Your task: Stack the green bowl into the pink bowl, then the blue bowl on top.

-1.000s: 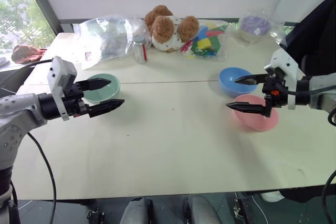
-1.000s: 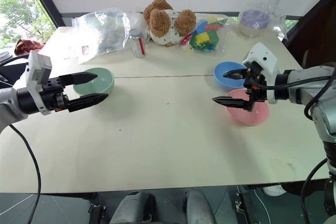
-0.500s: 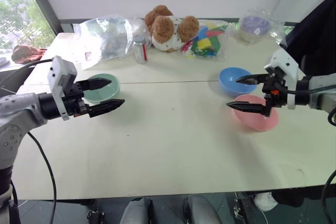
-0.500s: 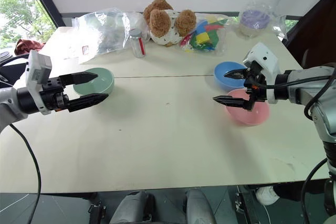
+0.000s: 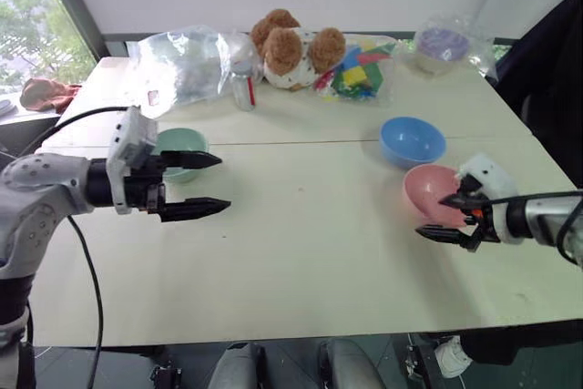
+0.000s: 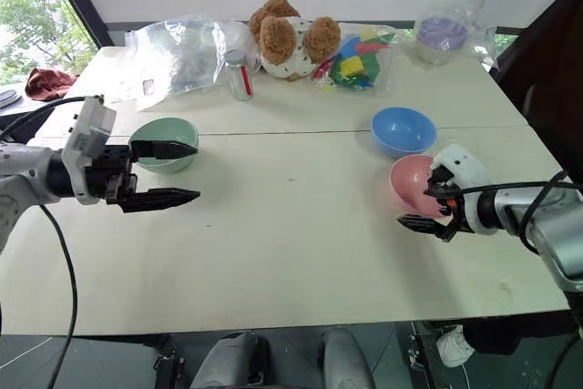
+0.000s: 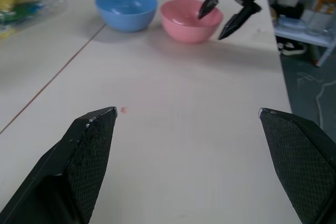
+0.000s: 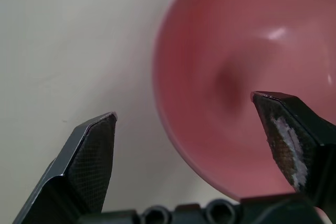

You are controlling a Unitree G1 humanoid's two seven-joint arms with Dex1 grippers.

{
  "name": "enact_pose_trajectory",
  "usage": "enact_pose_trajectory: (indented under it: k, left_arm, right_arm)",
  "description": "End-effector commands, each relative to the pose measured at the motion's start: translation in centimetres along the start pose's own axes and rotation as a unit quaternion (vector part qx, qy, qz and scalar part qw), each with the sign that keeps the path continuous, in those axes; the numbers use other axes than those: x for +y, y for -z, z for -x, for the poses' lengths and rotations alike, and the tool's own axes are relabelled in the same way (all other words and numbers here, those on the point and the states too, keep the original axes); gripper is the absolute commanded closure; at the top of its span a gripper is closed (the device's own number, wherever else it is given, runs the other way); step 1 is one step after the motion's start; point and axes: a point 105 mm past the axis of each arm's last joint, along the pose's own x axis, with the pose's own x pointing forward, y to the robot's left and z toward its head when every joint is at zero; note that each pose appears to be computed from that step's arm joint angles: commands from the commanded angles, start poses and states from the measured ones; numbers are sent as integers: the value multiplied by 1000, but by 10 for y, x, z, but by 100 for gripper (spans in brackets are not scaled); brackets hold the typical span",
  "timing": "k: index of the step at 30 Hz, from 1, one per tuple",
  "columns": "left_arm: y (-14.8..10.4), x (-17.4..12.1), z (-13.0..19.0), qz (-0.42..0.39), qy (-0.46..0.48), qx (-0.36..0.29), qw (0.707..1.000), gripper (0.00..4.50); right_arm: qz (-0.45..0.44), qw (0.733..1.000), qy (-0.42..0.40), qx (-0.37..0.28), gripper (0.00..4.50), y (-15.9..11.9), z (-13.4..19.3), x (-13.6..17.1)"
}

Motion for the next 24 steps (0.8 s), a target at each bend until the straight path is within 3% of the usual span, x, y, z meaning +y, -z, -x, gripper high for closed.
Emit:
enact_pose_trajectory:
  k: [1, 2, 5, 12, 18, 24]
  left_arm:
    - [-8, 2, 0, -26, 12, 1, 1000, 0]
    - [-8, 3, -1, -27, 14, 1, 1000, 0]
    - [-9, 4, -1, -29, 19, 1, 999, 0]
    - [-11, 5, 4, -27, 21, 2, 999, 0]
    - [-14, 10, 13, -30, -6, 2, 1000, 0]
    - [-17, 13, 17, -32, -29, -4, 999, 0]
  right_arm:
    - [26, 999, 30, 8, 5, 5, -2, -8]
    - [30, 999, 29, 12, 5, 8, -4, -7]
    - [56, 998, 28, 20, 82, 12, -9, -7]
    - [152, 988, -15, 6, 442, -8, -10, 6]
    - [268, 942, -167, -114, 447, -79, 7, 67]
    - [398, 882, -231, -104, 447, -95, -29, 98]
